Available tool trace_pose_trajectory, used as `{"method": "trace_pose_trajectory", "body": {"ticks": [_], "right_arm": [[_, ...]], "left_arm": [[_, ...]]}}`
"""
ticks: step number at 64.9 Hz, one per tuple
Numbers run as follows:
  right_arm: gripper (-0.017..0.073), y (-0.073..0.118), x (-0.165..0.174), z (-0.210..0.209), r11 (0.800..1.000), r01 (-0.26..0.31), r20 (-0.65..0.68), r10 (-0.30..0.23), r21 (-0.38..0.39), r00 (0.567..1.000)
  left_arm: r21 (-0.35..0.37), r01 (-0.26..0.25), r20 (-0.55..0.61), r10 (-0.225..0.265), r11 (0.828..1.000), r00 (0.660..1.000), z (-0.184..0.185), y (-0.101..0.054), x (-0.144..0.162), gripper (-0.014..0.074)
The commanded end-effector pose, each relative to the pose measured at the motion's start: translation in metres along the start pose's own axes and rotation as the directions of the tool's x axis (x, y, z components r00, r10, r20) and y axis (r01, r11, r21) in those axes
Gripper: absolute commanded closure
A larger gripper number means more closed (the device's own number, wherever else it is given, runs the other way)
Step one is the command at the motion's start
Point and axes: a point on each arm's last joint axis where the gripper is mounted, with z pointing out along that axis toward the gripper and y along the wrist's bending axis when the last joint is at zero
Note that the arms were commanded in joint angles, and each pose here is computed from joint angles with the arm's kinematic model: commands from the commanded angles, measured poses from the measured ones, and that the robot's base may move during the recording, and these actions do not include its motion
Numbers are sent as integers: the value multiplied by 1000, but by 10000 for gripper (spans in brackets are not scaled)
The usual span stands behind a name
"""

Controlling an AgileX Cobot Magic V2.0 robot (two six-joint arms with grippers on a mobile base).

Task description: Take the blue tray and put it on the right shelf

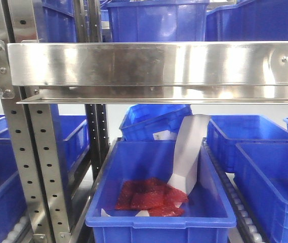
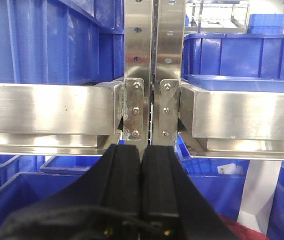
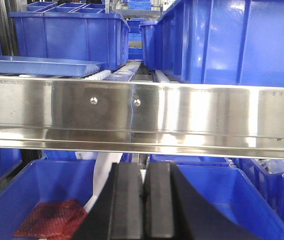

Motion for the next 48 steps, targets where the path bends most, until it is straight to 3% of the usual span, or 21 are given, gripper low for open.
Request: {"method": "trace_pose_trajectory", "body": {"ticks": [1,48], "right_arm": [[522,0,-17,-3,1000,5,129,-5,3,992],[522,0,-17,-3,1000,5,129,-5,3,992]], "left_arm": [[-5,-7,68,7,1000,998,-1,0,2,642],[-5,-15,68,16,1000,998,-1,0,2,642]]}}
